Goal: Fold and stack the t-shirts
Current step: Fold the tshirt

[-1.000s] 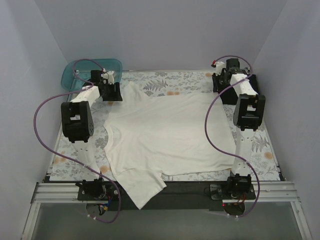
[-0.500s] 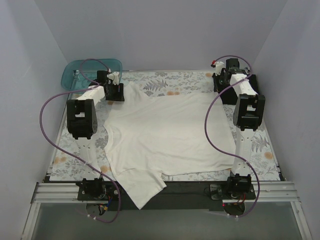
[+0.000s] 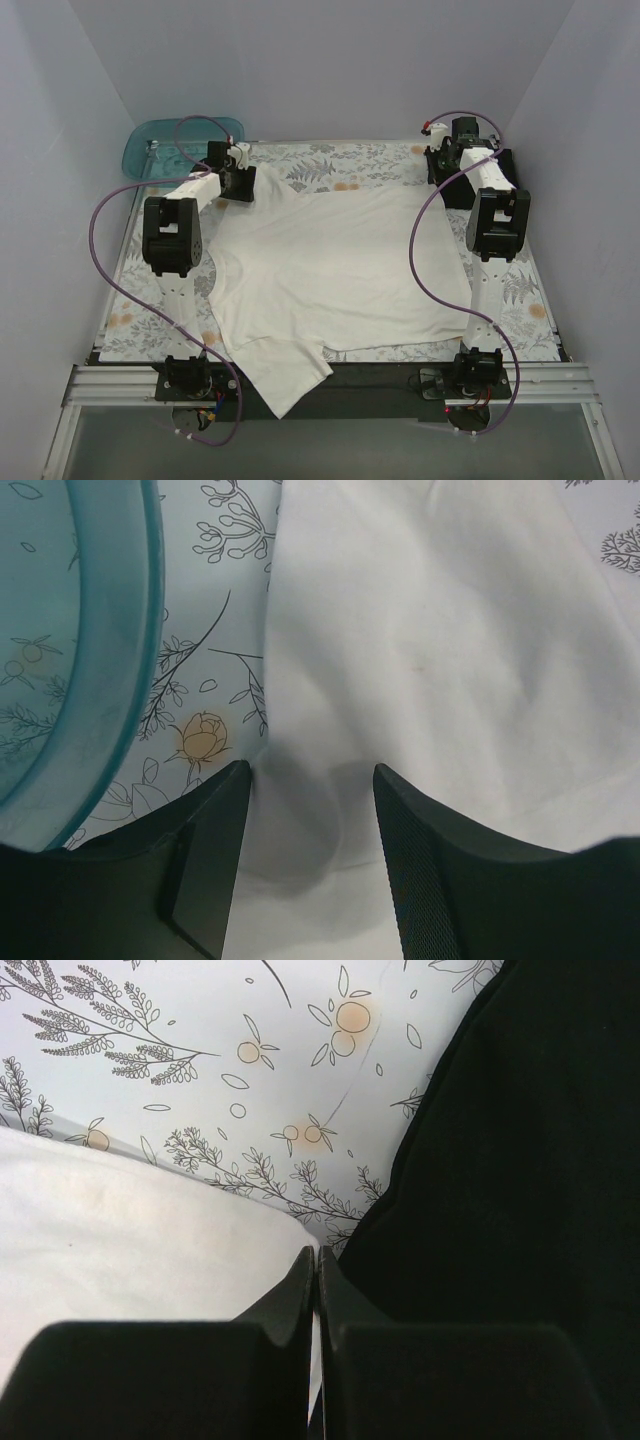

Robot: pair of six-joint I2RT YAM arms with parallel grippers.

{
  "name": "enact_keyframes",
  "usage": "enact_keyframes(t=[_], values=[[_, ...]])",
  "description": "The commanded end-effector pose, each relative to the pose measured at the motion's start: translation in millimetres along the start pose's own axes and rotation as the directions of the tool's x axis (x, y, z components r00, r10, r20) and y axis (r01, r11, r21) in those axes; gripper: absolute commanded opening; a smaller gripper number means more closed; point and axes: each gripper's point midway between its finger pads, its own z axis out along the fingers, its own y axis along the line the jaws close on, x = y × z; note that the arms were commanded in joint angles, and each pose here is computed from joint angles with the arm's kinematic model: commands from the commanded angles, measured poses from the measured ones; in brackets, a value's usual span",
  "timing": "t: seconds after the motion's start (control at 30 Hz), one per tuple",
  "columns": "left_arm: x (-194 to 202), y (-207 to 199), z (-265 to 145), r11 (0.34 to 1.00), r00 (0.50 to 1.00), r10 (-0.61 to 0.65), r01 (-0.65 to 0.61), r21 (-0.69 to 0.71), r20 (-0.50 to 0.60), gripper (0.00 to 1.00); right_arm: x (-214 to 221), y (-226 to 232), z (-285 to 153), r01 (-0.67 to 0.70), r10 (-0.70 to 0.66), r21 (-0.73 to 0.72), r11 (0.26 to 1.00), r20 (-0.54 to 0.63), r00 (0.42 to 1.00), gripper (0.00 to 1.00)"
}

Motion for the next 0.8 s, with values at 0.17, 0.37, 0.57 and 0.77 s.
enact_keyframes(t=[0.17, 0.37, 0.57, 0.77], values=[[-19.1, 11.9, 8.1, 0.999, 0.999, 0.023, -0.021, -0.050, 0.042, 0.54, -22.0, 1.5, -17.4, 0.030, -0.031, 0.006, 1.000, 0.061, 0.998, 0.01], [-26.1, 10.4, 9.9, 0.999, 0.998, 0.016, -0.013, -0.048, 0.057, 0.56, -22.0, 1.1, -16.6, 0.032, -0.032, 0.006, 0.999, 0.061, 0.998, 0.01], [-50.3, 12.5, -1.3, 0.998, 0.992, 0.022, -0.015, -0.063, 0.123, 0.56, -21.1, 0.4, -16.4, 0.034, -0.035, 0.010, 0.999, 0.058, 0.998, 0.01], [-55.2, 16.4, -1.1, 0.996, 0.989, 0.050, -0.038, -0.086, 0.139, 0.52, -20.4, 1.4, -16.2, 0.030, -0.031, 0.005, 1.000, 0.057, 0.998, 0.01]])
